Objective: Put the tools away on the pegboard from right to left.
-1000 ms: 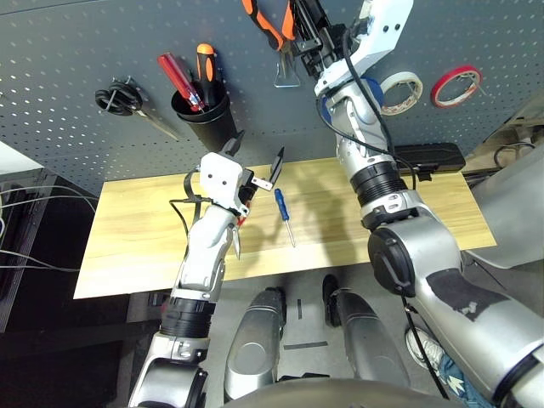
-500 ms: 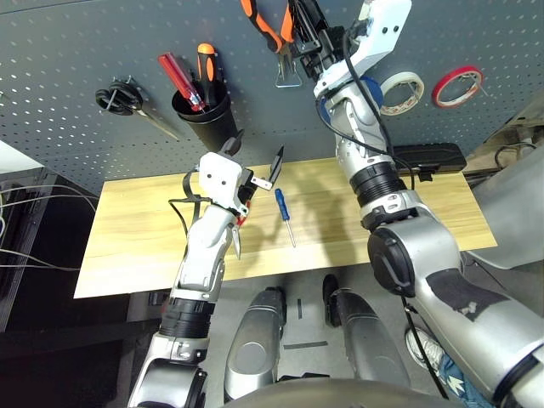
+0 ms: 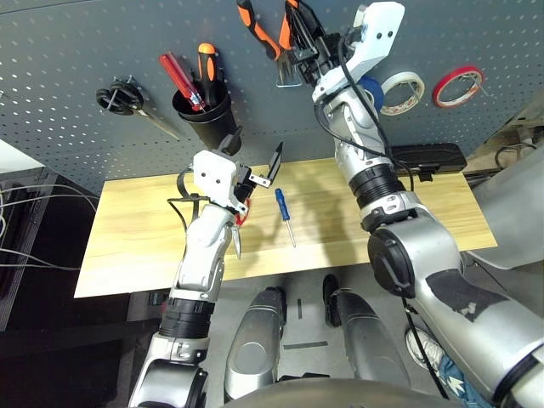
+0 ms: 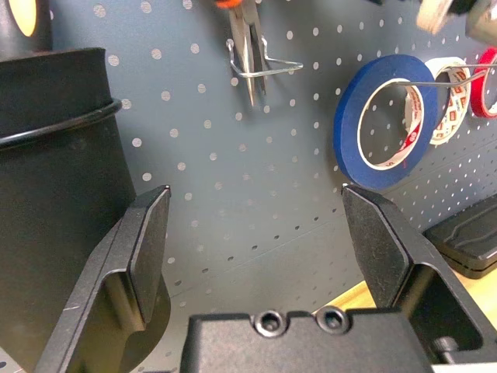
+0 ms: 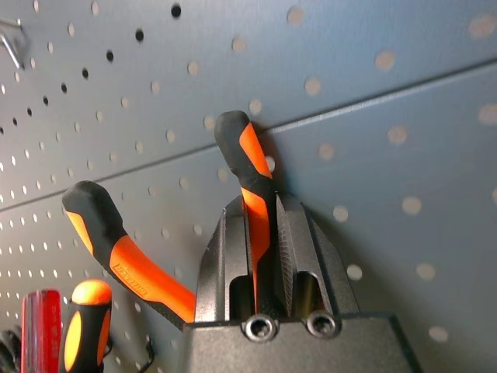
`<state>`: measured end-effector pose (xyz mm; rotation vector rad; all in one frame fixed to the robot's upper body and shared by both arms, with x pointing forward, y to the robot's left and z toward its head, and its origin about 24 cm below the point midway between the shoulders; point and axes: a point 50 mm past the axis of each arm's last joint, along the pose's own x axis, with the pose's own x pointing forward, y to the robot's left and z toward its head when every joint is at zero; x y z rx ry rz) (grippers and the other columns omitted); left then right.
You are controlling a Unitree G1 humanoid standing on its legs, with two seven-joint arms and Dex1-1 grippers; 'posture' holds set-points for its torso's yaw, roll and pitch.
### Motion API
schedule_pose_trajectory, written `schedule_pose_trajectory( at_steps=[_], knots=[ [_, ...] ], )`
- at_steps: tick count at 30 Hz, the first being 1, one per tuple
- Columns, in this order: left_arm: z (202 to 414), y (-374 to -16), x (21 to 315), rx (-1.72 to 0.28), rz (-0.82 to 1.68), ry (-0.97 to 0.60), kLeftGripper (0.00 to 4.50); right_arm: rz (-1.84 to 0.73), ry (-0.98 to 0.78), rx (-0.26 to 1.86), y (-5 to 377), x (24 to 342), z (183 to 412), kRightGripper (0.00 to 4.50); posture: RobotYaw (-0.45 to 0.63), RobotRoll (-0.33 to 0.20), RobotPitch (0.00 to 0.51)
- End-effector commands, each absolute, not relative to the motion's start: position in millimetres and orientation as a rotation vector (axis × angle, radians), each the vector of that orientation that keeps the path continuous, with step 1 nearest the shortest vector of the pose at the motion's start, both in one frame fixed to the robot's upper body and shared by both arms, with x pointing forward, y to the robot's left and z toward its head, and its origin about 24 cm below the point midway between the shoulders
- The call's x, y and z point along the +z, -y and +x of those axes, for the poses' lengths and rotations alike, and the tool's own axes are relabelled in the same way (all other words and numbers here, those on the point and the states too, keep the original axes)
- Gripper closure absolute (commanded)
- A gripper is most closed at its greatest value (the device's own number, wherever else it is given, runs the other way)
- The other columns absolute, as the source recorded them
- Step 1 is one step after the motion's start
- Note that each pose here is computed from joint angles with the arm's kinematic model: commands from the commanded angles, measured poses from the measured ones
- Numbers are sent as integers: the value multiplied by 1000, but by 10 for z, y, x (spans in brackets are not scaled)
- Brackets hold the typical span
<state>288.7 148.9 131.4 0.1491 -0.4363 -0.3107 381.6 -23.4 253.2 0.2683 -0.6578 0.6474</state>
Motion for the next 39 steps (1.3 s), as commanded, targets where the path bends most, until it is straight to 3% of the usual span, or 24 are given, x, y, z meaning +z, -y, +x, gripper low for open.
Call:
schedule_pose_trajectory(
  at_steps=[1, 13, 25, 32, 39],
  knots=[
    [2860, -1504, 1297, -311, 150, 432, 0, 284, 632, 655, 160, 2421, 3795, 4247, 261, 0, 243],
    [2879, -1498, 1273, -317, 158, 419, 0, 265, 615, 608, 249, 2313, 3815, 4247, 250, 0, 240],
    [2900, -1502, 1260, -328, 171, 410, 0, 258, 692, 626, 388, 2378, 3655, 99, 241, 0, 238],
    [2895, -1459, 1172, -381, 198, 373, 0, 143, 616, 634, 741, 2063, 3389, 41, 213, 0, 240],
    [2931, -1381, 1075, -453, 216, 325, 0, 58, 489, 608, 1047, 1814, 3336, 41, 188, 0, 240]
  ],
)
